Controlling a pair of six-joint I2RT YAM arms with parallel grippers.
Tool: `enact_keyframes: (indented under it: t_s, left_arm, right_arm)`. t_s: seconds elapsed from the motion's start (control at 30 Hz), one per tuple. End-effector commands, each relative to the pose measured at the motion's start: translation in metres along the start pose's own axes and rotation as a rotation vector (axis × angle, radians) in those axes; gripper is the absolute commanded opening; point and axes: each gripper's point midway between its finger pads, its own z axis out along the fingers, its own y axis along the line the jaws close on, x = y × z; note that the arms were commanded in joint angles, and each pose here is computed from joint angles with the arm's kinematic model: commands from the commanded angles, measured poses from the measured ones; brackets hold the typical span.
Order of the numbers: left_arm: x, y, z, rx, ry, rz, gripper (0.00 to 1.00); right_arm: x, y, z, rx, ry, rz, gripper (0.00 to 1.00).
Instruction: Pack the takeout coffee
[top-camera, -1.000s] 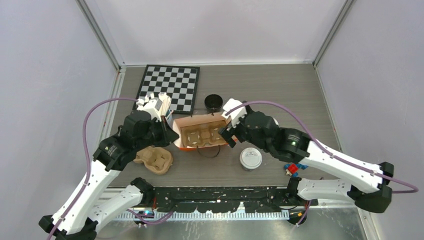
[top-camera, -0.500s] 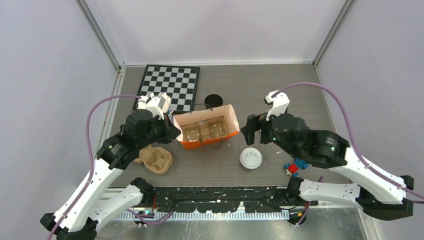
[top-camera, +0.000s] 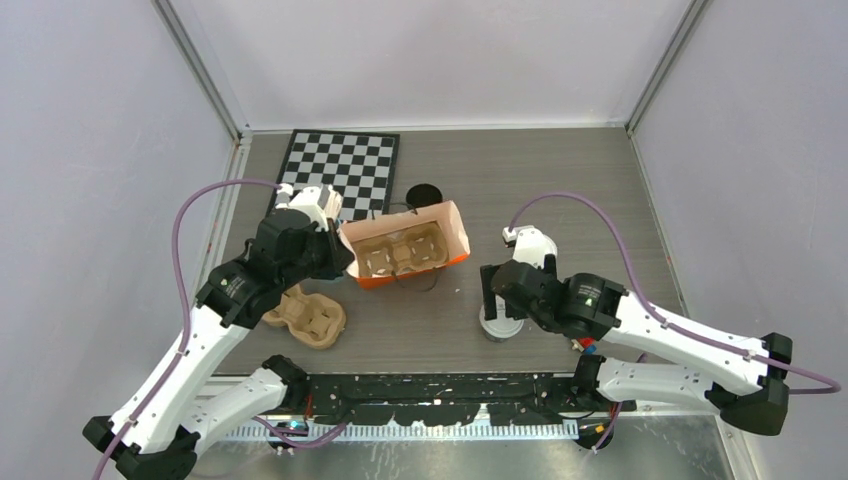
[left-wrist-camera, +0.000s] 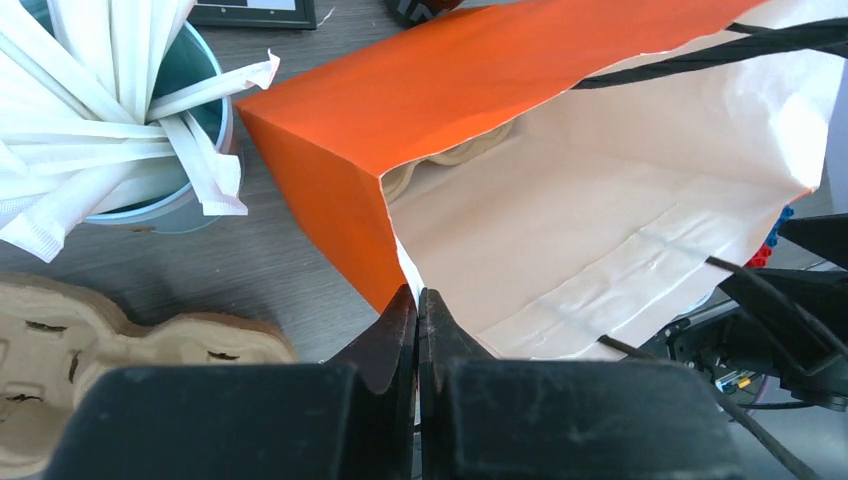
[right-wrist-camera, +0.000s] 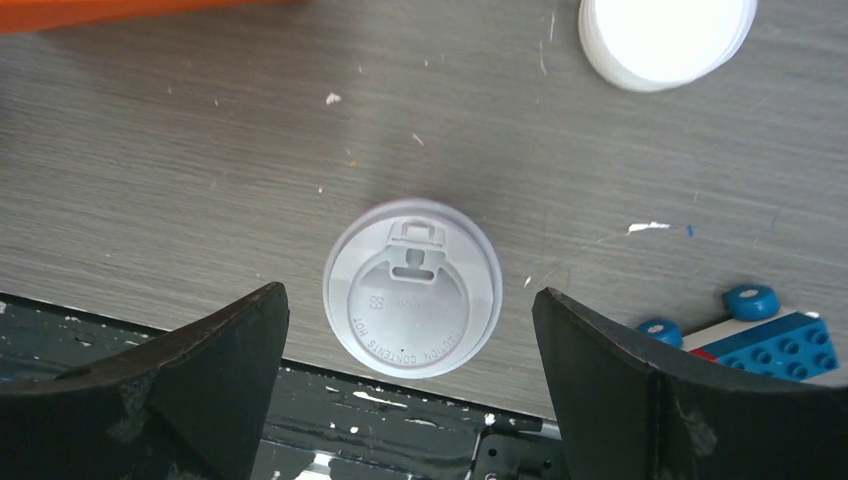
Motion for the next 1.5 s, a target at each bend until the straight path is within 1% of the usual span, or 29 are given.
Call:
enact_keyframes:
  t_s: [0.0, 0.17, 0.37, 0.53, 0.67, 0.83, 1.0, 1.13, 1.2, 1.3, 1.47]
  left_arm:
    - [-0.015, 0.0, -0.006, -0.005, -0.042, 0.035, 0.0]
    - [-0.013, 0.001, -0.007, -0.004, -0.035, 0.051, 0.0]
    - [-0.009, 0.002, -0.005, -0.007, -0.017, 0.053, 0.0]
    - [-0.012, 0.0, -0.004, -0.005, -0.022, 0.049, 0.0]
    - [-0.015, -0.002, -0.004, 0.0, -0.025, 0.044, 0.0]
    - [-0.016, -0.002, -0.005, 0.003, -0.036, 0.042, 0.0]
    - [-0.016, -0.003, -0.006, 0.008, -0.034, 0.04, 0.0]
    - [-0.016, -0.004, -0.006, 0.012, -0.036, 0.042, 0.0]
    - [-0.017, -0.004, -0.007, 0.013, -0.037, 0.042, 0.0]
    - [-0.016, -0.004, -0.007, 0.013, -0.038, 0.039, 0.0]
    - [-0.015, 0.0, -0.008, -0.003, -0.038, 0.05, 0.0]
  right_arm:
    - [0.008, 0.017, 0.01, -0.031, 0.034, 0.114, 0.95]
    - [0.021, 0.02, 0.015, -0.019, 0.095, 0.139, 0.94]
    - [0.02, 0.018, 0.011, -0.047, 0.079, 0.173, 0.94]
    - [0.017, 0.011, 0.002, -0.049, 0.062, 0.176, 0.91]
    - [0.03, 0.011, 0.005, -0.033, 0.127, 0.145, 0.91]
    - [0.046, 0.017, 0.015, 0.007, 0.232, 0.109, 0.95]
    - [0.042, 0.016, 0.02, 0.025, 0.238, 0.119, 0.95]
    - [0.035, 0.007, 0.015, 0.027, 0.251, 0.189, 0.94]
    - [0.031, 0.0, 0.01, 0.039, 0.275, 0.232, 0.92]
    - [0.027, -0.004, 0.005, 0.031, 0.313, 0.267, 0.92]
    - [0.024, 0.002, 0.005, 0.029, 0.407, 0.239, 0.93]
